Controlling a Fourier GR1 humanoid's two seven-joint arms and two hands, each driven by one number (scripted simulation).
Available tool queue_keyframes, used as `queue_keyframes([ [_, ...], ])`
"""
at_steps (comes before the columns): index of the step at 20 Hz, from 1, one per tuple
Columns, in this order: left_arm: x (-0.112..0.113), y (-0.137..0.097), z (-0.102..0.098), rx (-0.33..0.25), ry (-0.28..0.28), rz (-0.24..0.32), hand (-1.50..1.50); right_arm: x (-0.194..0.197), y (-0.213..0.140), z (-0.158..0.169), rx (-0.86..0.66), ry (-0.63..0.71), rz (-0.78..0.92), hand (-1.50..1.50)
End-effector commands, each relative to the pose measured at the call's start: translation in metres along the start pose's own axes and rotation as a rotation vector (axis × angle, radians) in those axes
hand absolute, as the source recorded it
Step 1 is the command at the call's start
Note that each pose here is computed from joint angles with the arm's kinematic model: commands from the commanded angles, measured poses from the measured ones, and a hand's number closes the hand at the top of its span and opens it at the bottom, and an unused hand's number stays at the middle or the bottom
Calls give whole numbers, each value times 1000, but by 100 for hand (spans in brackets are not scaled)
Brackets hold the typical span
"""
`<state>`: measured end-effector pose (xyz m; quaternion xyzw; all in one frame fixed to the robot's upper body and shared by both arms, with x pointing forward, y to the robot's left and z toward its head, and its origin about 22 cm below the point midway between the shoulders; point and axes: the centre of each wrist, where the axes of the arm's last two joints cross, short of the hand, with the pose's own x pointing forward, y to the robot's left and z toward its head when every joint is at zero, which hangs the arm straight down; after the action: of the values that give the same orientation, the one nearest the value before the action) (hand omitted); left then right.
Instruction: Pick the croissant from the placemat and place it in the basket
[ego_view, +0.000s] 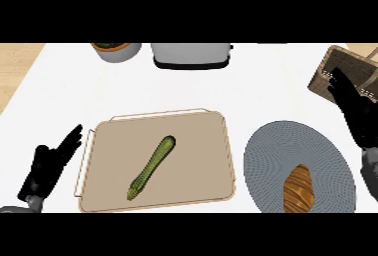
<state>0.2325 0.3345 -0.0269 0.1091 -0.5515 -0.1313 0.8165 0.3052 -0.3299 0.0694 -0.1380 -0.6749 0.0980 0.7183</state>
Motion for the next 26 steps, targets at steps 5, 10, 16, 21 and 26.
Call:
queue_keyframes([
  [5, 85, -3, -8, 17, -426, -3, 0, -32, -18, 48, -109, -126, -134, 150],
  [10, 99, -20, -10, -68, -509, 42, 0, -30, 83, 86, 59, -455, -143, -150],
  [16, 114, -22, -16, -86, -523, 40, 0, -28, 137, 105, -205, -308, 131, -150],
  [21, 105, -13, -8, -51, -515, 35, 0, -25, 77, 121, -379, -216, 462, -150],
  [26, 105, -20, -6, -43, -515, 26, 0, -4, 34, 132, -330, -16, 753, -150],
])
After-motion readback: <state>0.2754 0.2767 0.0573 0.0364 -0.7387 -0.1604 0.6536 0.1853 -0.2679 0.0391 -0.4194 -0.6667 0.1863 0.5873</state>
